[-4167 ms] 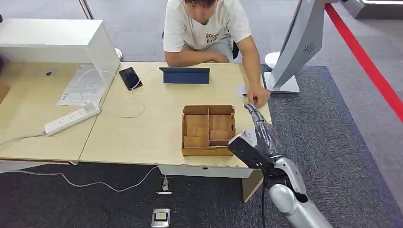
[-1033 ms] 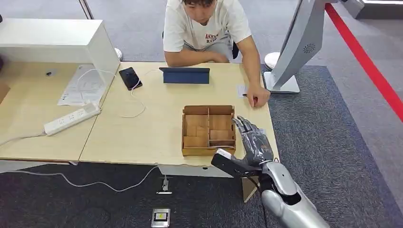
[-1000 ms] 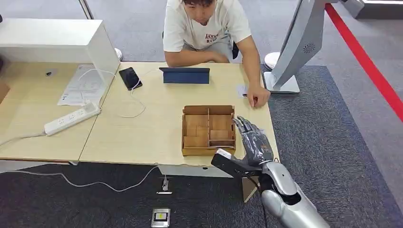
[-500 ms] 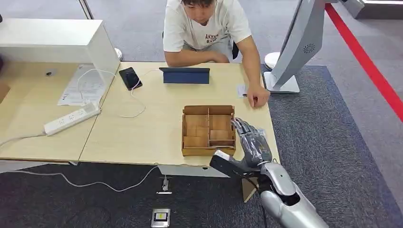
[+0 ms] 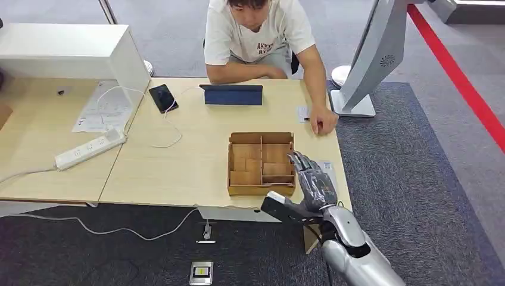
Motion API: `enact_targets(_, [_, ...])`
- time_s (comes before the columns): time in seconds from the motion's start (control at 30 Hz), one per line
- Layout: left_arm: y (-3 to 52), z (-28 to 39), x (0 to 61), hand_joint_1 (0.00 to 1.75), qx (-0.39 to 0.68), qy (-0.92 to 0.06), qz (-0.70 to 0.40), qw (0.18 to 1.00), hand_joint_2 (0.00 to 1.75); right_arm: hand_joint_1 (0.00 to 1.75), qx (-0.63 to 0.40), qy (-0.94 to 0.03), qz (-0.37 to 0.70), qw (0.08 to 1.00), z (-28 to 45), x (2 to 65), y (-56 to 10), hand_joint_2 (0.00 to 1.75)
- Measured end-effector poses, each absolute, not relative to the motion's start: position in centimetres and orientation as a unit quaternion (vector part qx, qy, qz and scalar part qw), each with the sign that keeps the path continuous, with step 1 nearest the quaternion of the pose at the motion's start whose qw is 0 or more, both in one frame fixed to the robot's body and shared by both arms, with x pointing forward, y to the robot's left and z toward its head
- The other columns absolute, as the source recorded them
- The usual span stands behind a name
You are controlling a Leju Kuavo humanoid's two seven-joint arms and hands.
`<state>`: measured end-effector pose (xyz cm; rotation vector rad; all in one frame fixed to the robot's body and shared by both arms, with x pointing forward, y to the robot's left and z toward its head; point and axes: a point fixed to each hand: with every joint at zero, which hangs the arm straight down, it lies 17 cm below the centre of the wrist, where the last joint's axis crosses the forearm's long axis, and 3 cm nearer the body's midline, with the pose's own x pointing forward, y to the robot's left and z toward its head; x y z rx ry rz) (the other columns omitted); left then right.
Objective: Pass the card to the sensor for recognition and then transmit it.
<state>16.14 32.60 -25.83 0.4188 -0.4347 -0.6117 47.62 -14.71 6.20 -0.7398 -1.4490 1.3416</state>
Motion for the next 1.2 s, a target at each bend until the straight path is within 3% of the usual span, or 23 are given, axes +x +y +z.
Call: enact_targets(1.2, [32.8,-25.8,16.2,0.00,0.201,-0.212,-0.300,0.908,0.00,0.00,-0.314,-0.596,0.549,0.496,4.2,49.3,-14.7,1.75])
